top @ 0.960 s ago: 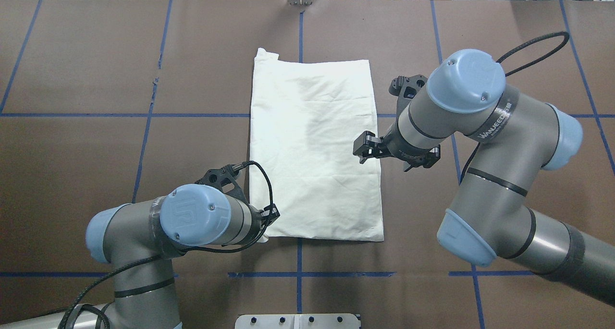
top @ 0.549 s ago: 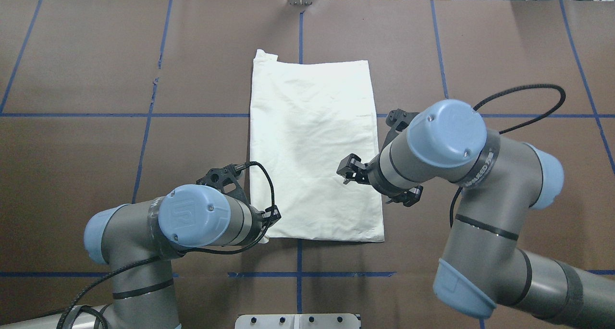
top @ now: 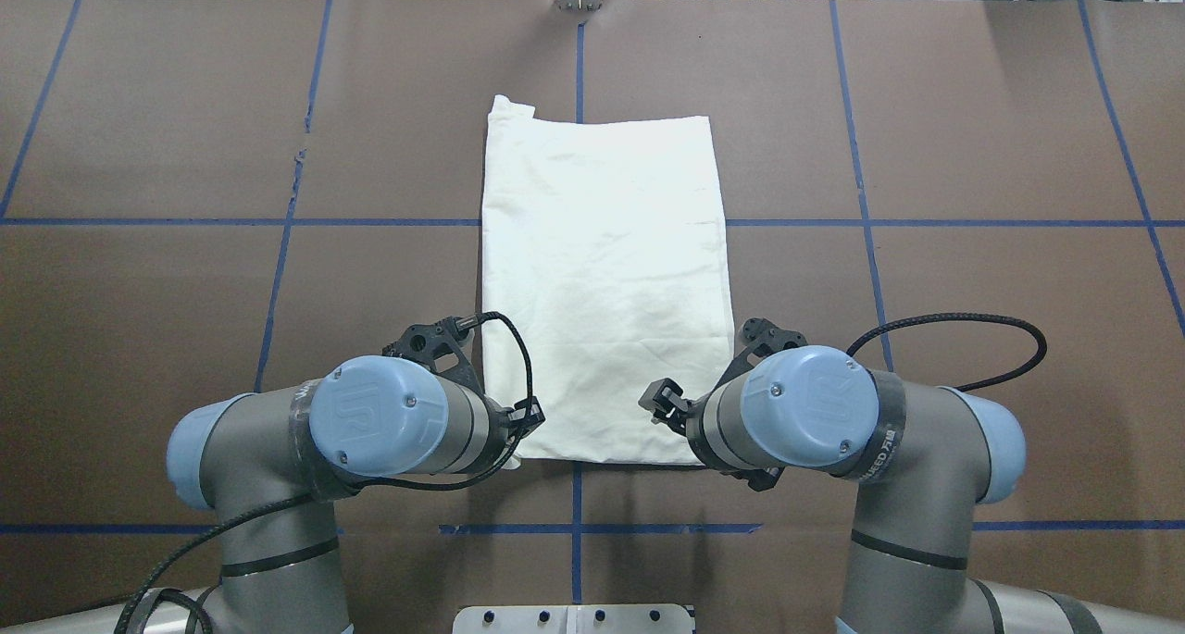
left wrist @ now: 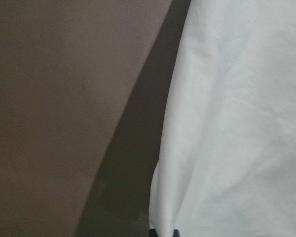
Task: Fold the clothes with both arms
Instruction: 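Grasp both near corners of the folded shirt with the left and right grippers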
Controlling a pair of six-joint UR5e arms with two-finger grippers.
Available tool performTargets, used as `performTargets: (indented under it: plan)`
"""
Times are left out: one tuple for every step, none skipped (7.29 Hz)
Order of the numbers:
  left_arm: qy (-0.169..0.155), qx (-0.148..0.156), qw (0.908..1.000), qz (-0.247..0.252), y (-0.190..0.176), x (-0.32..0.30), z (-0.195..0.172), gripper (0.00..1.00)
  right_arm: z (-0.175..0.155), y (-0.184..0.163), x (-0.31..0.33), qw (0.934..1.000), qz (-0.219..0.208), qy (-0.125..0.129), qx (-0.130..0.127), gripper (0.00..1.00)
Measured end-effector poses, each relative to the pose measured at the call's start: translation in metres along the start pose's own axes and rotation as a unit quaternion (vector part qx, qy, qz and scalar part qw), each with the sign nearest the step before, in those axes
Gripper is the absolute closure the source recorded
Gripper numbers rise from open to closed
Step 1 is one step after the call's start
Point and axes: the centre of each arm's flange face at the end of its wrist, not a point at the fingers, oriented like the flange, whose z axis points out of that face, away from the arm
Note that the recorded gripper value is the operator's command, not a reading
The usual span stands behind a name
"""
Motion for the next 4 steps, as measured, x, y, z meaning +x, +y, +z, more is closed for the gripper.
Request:
performTargets:
  plan:
    - [0.001,0.0,1.0,0.0,0.0,0.001,0.0,1.0,0.015,0.002,0.003,0.9999,0.009,0.012,0.005,0.0]
    - [0.001,0.0,1.0,0.0,0.0,0.001,0.0,1.0,0.025,0.001,0.006,0.9997,0.013,0.021,0.01,0.0]
    - [0.001,0.0,1.0,0.001,0.001,0.001,0.0,1.0,0.033,-0.002,0.008,0.9994,0.015,0.028,0.014,0.0]
    - [0.001,0.0,1.0,0.001,0.001,0.001,0.001,1.0,0.039,-0.004,0.01,0.9991,0.016,0.033,0.018,0.0]
